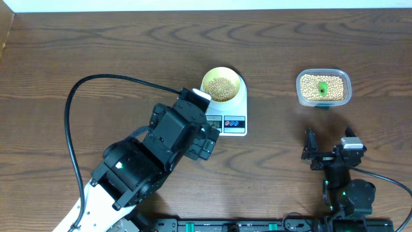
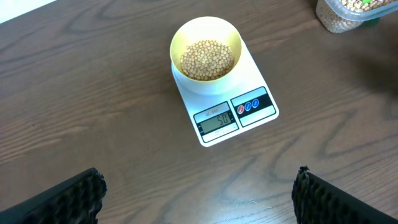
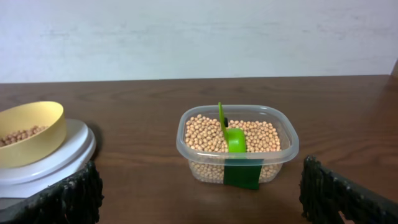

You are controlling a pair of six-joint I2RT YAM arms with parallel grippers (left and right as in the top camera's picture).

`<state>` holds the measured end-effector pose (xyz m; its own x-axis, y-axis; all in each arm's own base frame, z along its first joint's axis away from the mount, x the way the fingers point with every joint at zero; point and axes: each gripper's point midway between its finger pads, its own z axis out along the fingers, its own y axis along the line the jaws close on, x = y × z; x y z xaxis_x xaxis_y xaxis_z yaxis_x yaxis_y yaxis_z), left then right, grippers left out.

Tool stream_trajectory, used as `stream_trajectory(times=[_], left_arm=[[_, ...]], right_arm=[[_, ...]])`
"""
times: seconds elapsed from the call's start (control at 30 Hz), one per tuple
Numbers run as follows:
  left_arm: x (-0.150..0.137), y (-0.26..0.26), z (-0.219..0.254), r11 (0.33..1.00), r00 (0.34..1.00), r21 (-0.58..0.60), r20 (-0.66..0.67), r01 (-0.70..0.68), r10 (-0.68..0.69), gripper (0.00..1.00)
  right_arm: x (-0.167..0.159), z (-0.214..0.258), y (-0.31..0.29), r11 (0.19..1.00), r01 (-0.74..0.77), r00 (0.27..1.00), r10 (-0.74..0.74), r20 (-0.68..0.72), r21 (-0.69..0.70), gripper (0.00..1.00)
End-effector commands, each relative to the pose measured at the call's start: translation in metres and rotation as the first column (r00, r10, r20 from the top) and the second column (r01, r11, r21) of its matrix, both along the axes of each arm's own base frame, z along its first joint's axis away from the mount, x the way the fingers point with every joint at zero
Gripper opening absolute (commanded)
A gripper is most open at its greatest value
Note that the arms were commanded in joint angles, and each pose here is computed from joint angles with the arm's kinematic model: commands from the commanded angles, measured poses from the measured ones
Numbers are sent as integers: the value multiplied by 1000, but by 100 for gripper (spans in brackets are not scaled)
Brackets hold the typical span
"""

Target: Scoop item into bowl and weigh 50g on scale

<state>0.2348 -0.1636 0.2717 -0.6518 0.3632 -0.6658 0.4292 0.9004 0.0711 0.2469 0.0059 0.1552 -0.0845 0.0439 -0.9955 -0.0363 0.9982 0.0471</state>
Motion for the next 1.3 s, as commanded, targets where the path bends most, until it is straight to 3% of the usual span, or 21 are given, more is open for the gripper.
stream_trajectory(times=[0.0, 1.27], left_arm=[[1, 2, 2, 1000, 1000, 3, 6, -10, 10, 98], [1, 2, 2, 1000, 1000, 2, 6, -11, 11, 98]], right_arm=[[1, -9, 6, 999, -32, 999, 31, -36, -30, 99], [2, -19, 6, 999, -33, 996, 31, -80, -28, 99]])
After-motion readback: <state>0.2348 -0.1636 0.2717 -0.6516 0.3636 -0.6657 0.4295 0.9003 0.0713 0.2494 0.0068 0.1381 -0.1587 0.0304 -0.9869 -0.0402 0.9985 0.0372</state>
